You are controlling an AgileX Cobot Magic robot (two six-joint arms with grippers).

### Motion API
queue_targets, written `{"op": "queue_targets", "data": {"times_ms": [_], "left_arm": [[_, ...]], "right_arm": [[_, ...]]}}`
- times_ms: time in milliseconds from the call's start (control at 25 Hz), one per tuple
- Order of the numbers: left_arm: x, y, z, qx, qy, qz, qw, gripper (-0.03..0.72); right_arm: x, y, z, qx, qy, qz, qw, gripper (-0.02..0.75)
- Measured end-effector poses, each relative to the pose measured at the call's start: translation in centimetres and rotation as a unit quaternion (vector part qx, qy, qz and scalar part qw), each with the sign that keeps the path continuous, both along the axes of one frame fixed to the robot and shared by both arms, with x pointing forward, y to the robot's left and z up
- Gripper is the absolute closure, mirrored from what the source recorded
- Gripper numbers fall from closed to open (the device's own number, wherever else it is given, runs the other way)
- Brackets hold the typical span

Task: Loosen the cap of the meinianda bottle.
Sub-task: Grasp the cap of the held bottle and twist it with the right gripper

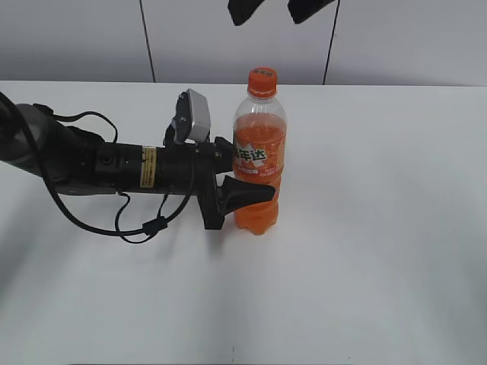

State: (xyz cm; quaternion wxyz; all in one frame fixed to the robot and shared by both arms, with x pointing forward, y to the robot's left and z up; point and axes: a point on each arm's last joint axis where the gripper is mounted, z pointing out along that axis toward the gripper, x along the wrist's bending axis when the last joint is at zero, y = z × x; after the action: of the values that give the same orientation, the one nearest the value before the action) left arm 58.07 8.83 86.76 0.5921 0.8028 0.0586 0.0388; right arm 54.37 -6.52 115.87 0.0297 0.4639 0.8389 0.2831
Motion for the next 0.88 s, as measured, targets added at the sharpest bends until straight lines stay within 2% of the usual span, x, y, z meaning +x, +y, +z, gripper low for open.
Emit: {"op": "queue_targets", "data": {"times_ms": [80, 200, 400, 680, 880], "left_arm": [[0.0, 0.0, 0.0, 0.000, 0.000, 0.000, 1.000, 0.284], [0.0, 0.0, 0.0, 0.000, 0.000, 0.000, 1.000, 0.284], [0.0, 0.0, 0.0, 0.000, 0.000, 0.000, 1.000, 0.284], [0.0, 0.0, 0.0, 0.000, 0.000, 0.000, 1.000, 0.284], [0.0, 0.0, 0.0, 0.000, 0.000, -0.001, 1.000, 0.284]], "right_arm": [[0.1, -0.1, 0.0, 0.015, 0.024, -0.053, 0.998, 0.182], [0.5, 0.0, -0.7, 0.013, 0.039, -0.082, 0.996, 0.182], [1.8, 0.9, -3.3, -0.005, 0.068, -0.090, 0.994, 0.183], [2.8, 1.4, -5.4, -0.031, 0.080, -0.094, 0.992, 0.183], [3.1, 1.2, -5.7, -0.044, 0.071, -0.096, 0.992, 0.239]]}}
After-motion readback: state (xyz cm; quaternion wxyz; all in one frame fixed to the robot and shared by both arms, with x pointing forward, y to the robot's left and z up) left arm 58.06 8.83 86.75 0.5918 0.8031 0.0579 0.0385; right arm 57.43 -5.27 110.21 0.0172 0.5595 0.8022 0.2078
